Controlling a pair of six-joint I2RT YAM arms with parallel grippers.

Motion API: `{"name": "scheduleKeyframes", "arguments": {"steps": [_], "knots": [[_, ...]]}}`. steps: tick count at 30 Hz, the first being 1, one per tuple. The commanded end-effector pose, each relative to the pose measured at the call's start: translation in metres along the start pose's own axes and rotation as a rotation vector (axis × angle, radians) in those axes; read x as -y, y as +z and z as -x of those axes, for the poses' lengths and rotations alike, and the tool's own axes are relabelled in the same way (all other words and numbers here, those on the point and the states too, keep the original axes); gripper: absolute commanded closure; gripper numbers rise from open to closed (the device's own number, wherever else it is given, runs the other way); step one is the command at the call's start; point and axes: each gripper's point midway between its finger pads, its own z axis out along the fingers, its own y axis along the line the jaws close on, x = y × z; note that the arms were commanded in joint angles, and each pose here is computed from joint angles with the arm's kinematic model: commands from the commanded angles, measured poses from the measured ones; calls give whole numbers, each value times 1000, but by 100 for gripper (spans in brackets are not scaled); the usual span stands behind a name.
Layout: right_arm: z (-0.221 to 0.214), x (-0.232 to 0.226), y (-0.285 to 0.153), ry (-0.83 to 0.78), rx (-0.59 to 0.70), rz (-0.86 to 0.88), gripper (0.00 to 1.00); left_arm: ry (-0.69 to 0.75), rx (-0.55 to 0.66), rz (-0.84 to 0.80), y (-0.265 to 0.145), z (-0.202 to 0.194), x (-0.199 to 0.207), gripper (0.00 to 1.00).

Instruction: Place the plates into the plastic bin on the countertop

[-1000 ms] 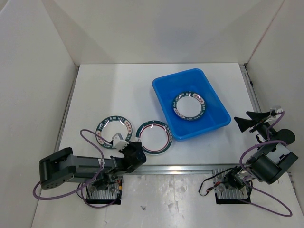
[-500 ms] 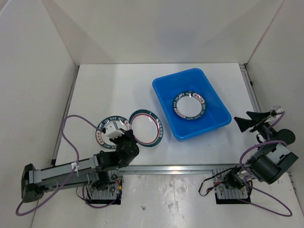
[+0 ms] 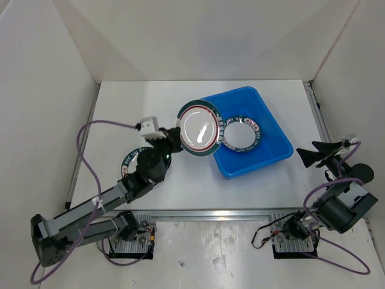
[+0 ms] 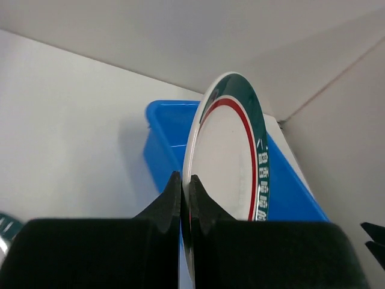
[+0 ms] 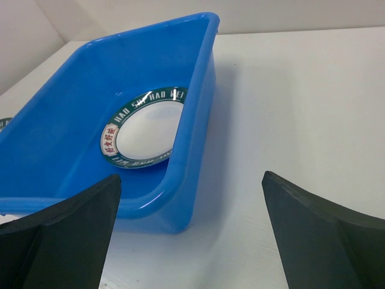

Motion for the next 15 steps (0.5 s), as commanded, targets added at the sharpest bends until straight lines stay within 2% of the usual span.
{"name": "scheduleKeyframes", "arguments": {"steps": [1,5,8,15], "knots": [[26,-10,0,-311,38,33,0,-76,70,-59,17,34,29,99],[26,-10,0,-311,38,33,0,-73,-72,-146,61,10,65,99],[26,-10,0,-311,38,33,0,-110,-185,-197,98,-26,81,99],[26,-10,0,-311,38,33,0,-103,-298,-171,161,-94,87,97]]}}
